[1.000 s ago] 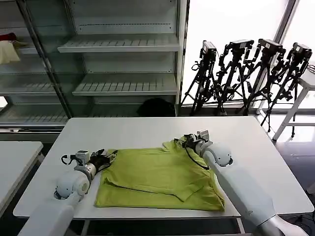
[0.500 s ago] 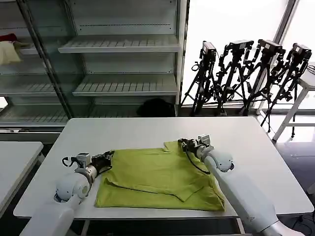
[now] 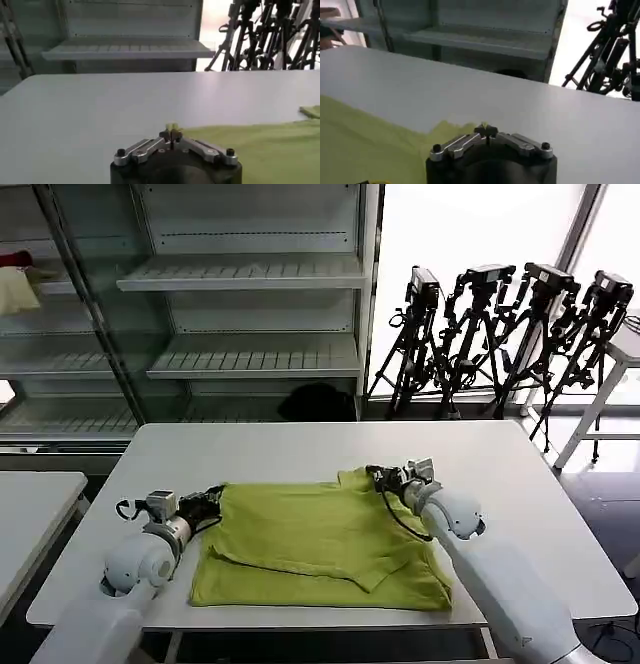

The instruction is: Fold and organize the clothes.

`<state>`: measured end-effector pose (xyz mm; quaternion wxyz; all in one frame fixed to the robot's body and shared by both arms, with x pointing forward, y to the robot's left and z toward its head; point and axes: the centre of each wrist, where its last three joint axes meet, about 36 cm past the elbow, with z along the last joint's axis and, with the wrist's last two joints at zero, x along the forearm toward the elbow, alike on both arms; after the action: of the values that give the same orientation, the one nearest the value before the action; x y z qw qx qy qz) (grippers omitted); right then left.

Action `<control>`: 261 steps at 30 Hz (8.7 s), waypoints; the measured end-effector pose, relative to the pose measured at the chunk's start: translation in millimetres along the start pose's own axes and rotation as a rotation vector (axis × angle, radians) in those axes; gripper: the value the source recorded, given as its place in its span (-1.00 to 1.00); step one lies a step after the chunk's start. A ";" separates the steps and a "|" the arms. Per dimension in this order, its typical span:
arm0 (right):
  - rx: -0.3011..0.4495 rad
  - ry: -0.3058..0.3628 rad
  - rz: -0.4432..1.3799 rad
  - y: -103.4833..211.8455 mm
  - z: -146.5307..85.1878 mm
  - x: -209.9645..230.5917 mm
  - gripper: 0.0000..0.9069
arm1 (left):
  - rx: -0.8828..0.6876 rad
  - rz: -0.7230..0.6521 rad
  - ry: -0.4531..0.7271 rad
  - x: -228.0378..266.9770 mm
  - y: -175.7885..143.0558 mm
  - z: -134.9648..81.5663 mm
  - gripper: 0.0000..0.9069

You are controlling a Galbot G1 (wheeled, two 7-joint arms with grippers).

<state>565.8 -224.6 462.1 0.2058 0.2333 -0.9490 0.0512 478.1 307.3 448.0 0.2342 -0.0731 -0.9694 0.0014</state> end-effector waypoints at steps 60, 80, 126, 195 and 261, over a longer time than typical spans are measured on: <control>0.030 -0.023 -0.038 45.0 84.1 218.7 -1.00 | -0.122 -0.083 -0.021 144.5 -68.6 82.8 -0.93; -0.071 0.002 0.176 88.1 101.7 223.7 1.00 | -0.199 -0.103 -0.036 151.9 -68.8 83.9 1.00; -0.060 -0.243 0.156 -22.4 152.2 274.3 1.00 | 0.164 -0.054 -0.168 153.1 -82.9 122.1 1.00; -0.032 -0.304 0.067 -18.1 143.8 251.3 1.00 | 0.178 -0.143 -0.349 166.5 -4.6 69.4 -0.98; 0.022 -0.305 0.064 -10.3 139.9 243.9 1.00 | 0.047 -0.130 -0.151 149.1 -22.7 68.6 1.00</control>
<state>322.6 -363.6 435.9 0.0549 0.2103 -0.9756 0.0322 312.6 308.3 455.4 0.1616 -0.0042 -0.9867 0.0147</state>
